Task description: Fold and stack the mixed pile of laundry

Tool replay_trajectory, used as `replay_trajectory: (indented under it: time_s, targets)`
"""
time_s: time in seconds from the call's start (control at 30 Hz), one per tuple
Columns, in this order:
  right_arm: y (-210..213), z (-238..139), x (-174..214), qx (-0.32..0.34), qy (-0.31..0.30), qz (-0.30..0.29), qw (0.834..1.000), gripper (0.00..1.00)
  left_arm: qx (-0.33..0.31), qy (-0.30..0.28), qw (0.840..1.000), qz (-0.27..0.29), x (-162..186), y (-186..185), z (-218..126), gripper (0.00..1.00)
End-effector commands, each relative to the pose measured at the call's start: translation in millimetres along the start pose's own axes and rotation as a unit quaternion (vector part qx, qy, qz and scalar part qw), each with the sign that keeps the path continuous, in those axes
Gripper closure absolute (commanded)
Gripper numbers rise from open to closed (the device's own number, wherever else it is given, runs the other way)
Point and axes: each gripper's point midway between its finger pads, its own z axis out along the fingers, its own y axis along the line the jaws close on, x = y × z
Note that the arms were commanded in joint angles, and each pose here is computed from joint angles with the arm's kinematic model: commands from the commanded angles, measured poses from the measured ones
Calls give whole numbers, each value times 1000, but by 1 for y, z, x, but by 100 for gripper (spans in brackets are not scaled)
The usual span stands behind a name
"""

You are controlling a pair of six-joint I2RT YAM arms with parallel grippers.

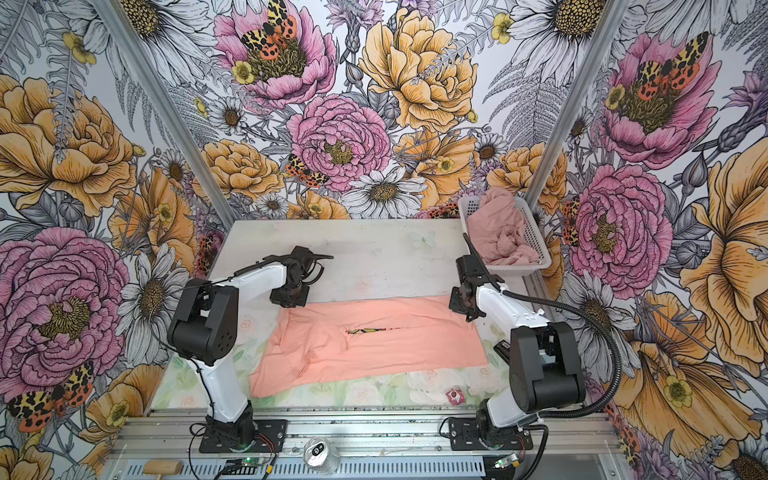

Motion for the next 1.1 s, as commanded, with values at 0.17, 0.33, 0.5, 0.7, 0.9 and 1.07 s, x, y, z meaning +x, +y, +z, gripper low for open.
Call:
replay_trajectory:
  time_s: [0.17,0.33,0.5,0.7,0.9,1.07]
  targets:
    - [9,19,-27,20,-13,-19,1000,79,29,-7,998,-61,-8,24,-7,100]
    - [7,42,-25,48,13,-37,998,79,47,-11,994,-98,-6,42,-13,100]
    - [-2,56,-11,69,42,-43,996,82,83,-12,985,-151,-2,58,-19,100]
    - [-10,60,-1,86,51,-42,994,84,140,-18,965,-222,2,72,-19,100]
    - [-12,61,-3,87,51,-41,994,85,168,-10,946,-277,11,77,2,88]
    - [-11,61,-3,87,51,-42,994,85,174,-33,939,-294,4,82,0,80]
